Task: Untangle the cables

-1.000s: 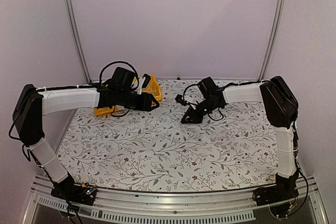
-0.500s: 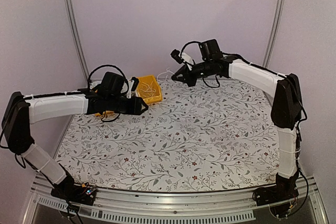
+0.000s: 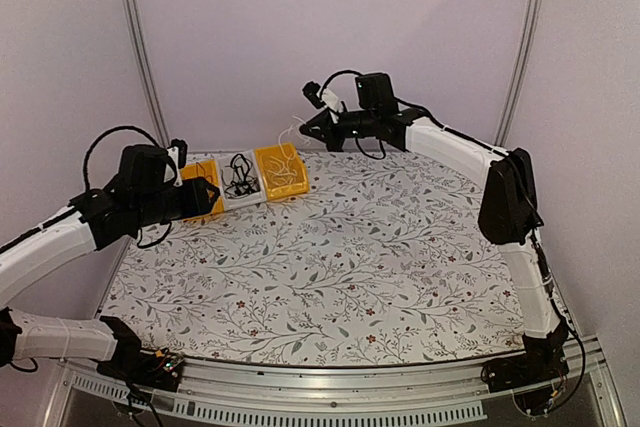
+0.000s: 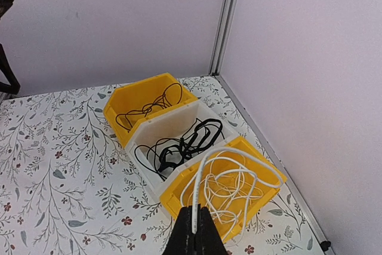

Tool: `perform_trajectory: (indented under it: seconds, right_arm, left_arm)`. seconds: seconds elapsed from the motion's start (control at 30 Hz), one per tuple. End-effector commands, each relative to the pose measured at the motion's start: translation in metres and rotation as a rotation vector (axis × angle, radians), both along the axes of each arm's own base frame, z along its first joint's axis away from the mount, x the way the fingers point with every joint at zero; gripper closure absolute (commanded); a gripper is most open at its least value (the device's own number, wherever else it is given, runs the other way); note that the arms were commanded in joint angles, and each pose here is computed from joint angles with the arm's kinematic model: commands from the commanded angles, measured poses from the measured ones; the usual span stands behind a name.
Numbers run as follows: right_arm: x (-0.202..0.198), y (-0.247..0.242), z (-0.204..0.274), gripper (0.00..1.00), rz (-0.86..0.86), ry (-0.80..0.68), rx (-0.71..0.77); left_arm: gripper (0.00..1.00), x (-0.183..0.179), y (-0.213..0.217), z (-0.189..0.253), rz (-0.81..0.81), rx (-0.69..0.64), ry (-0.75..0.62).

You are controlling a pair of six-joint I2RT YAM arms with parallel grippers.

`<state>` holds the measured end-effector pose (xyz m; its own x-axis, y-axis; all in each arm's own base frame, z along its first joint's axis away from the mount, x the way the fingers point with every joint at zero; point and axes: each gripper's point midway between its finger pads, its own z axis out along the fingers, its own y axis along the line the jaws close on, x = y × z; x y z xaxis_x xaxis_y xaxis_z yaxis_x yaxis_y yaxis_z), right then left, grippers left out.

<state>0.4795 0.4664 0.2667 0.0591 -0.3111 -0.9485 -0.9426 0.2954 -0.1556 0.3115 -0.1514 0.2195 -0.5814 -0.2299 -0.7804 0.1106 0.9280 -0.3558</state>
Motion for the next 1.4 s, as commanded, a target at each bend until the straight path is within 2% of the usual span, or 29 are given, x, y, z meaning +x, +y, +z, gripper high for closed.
perform_trajectory:
  seconds: [0.0,0.27,0.5,0.7,0.87,0.9,0.93,0.97,1.0,1.07,1.23,1.37]
  right_arm:
    - [0.018,0.018,0.013,1.0,-0.047,-0.077,0.103]
    - [0.04,0.042,0.013,1.0,-0.071,-0.178,0.251]
    - [0.067,0.05,-0.028,1.0,-0.159,-0.252,0.373]
    - [0.068,0.062,-0.092,1.0,-0.145,-0.232,0.331]
    - [0.068,0.064,-0.1,1.0,-0.155,-0.245,0.309]
    - [0.066,0.065,-0.101,0.97,-0.151,-0.253,0.297]
    - [0.065,0.066,-0.102,0.83,-0.147,-0.26,0.285]
    - [0.066,0.066,-0.105,0.62,-0.152,-0.265,0.273]
    - [0.066,0.066,-0.107,0.48,-0.155,-0.281,0.259]
    - [0.066,0.066,-0.107,0.35,-0.162,-0.302,0.237]
    - [0.065,0.064,-0.127,0.29,-0.151,-0.32,0.138]
    - [0.057,0.057,-0.114,0.26,-0.146,-0.32,0.094]
  left_arm:
    - [0.47,-0.019,0.028,-0.016,0.099,0.034,0.072]
    - [0.47,-0.037,0.041,-0.002,0.118,0.048,0.099]
    - [0.47,-0.058,0.058,0.016,0.141,0.074,0.12]
    - [0.47,-0.075,0.073,0.024,0.149,0.122,0.117]
    - [0.45,-0.079,0.077,0.031,0.137,0.132,0.091]
    - [0.45,-0.078,0.074,0.033,0.12,0.136,0.085]
    - [0.45,-0.078,0.073,0.036,0.108,0.14,0.076]
    - [0.45,-0.077,0.073,0.039,0.109,0.142,0.068]
    - [0.45,-0.076,0.074,0.042,0.115,0.143,0.061]
    - [0.45,-0.074,0.074,0.048,0.121,0.133,0.039]
    - [0.45,-0.078,0.08,0.066,0.154,0.085,-0.016]
    - [0.43,-0.082,0.086,0.075,0.188,0.031,-0.074]
